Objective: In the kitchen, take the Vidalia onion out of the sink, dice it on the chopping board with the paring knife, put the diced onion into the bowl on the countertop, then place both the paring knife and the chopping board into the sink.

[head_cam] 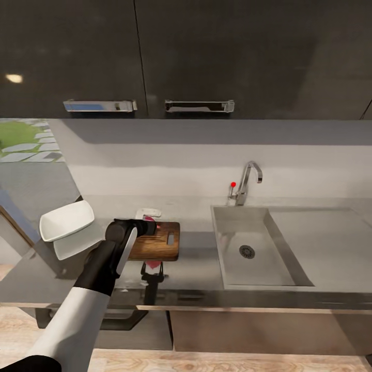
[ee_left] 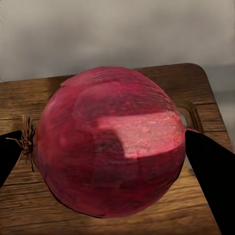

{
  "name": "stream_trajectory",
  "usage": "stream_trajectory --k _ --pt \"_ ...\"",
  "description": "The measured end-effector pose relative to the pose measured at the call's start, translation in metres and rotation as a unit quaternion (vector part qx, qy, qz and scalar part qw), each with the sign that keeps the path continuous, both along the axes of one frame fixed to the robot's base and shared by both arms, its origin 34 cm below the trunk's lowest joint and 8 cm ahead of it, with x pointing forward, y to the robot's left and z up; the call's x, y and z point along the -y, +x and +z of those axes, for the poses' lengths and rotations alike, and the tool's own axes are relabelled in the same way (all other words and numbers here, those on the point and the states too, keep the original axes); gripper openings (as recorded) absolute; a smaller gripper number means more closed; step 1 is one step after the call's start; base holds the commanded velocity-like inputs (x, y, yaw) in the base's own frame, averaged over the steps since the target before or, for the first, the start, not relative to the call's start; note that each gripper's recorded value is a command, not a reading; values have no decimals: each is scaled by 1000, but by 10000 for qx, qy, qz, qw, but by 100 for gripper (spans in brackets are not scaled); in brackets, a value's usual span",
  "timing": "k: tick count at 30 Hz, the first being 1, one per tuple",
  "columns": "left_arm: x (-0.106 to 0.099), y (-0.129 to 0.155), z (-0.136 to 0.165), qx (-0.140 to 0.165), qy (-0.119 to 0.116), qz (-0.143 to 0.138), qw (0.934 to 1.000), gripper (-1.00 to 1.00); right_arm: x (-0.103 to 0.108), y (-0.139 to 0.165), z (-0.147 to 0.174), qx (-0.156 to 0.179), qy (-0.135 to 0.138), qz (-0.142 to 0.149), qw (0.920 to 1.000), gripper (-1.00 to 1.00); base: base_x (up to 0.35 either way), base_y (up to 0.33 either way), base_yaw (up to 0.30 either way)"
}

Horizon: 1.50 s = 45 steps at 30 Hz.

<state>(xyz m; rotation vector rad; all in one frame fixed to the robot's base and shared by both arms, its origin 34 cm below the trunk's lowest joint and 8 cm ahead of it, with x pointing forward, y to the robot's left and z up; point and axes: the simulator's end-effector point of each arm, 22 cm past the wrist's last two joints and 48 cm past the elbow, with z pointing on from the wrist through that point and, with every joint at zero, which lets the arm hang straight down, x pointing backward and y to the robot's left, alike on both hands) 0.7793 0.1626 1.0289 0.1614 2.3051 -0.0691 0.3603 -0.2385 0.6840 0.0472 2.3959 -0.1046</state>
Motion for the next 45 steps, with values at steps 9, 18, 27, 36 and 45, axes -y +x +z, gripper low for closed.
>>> stream_trajectory --k 9,18,27,36,45 --pt "0 -1 -11 -110 8 -2 9999 -100 0 -3 -2 -49 1 2 10000 100 0 61 0" --pt "-1 -2 -21 -188 18 1 9998 -100 0 -6 -5 -91 0 4 10000 100 0 142 0" --pt "-1 -3 -26 -242 30 1 9997 -100 1 -6 -5 -99 -2 29 9999 100 0 13 0" --pt "-1 -3 -26 -238 28 0 9997 -100 9 -7 -5 -102 -61 42 9999 100 51 -17 0" --pt "-1 -3 -29 -269 28 -1 9996 -100 9 -7 -5 -105 -64 42 9999 100 50 -30 0"
